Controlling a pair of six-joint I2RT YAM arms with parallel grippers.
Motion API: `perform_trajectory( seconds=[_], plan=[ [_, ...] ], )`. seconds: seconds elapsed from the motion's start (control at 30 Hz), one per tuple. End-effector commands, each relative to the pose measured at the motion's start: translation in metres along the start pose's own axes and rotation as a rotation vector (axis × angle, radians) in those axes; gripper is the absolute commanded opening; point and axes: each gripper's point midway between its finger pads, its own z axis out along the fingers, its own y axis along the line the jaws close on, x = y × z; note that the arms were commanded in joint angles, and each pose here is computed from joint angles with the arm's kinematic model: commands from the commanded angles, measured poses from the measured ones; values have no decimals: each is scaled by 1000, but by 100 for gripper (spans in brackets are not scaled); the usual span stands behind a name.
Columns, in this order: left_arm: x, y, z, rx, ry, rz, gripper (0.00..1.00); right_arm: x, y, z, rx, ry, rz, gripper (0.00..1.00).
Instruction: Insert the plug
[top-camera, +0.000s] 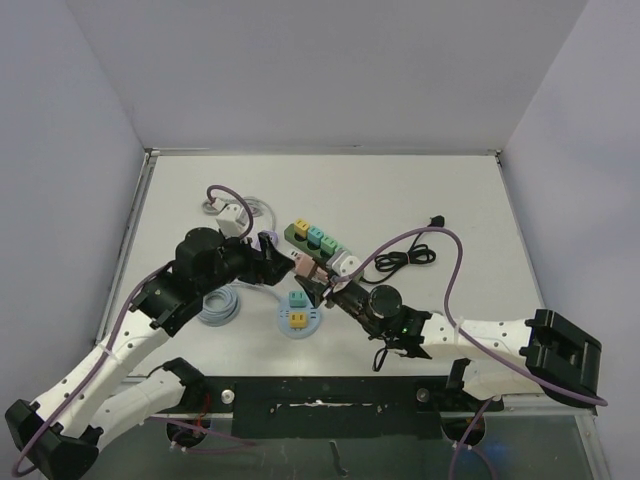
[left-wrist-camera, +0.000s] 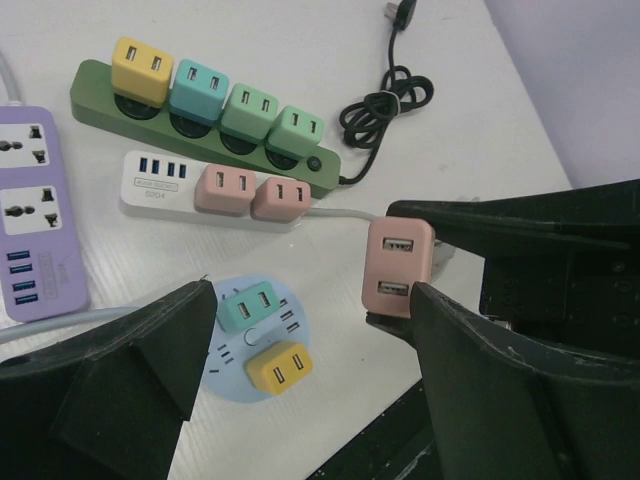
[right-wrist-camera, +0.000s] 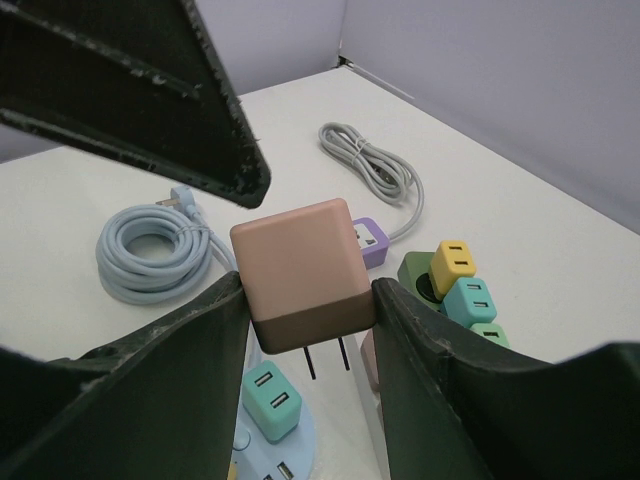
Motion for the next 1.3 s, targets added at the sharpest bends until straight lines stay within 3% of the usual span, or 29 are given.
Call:
perform_trajectory(
  seconds=[0.0,0.33,0.63,0.8,0.97,1.07,1.17,1.27],
  plan=[
    [-38,-45,-12,242,-67,-41,76,-44,11,1,-52,-131,25,21],
    [-26,-53,-6,325,-5,-95,71,-44,14,6,-65,-123,23,21],
    [-10,-59,-1,384,91,-125,50,-45,17,9,-79,-121,14,21],
    [-1,-62,2,412,143,-132,45,-44,20,12,-91,-115,8,22],
    [-3,-61,4,410,140,-122,28,-40,22,14,-100,-99,5,24],
    [-9,-50,6,353,111,-101,21,-38,19,13,-77,-84,32,33],
    [-17,-30,10,247,69,-68,19,-34,15,9,-57,-68,56,53],
    [-25,-3,14,121,40,-38,19,-30,12,2,-42,-62,73,65]
  ],
)
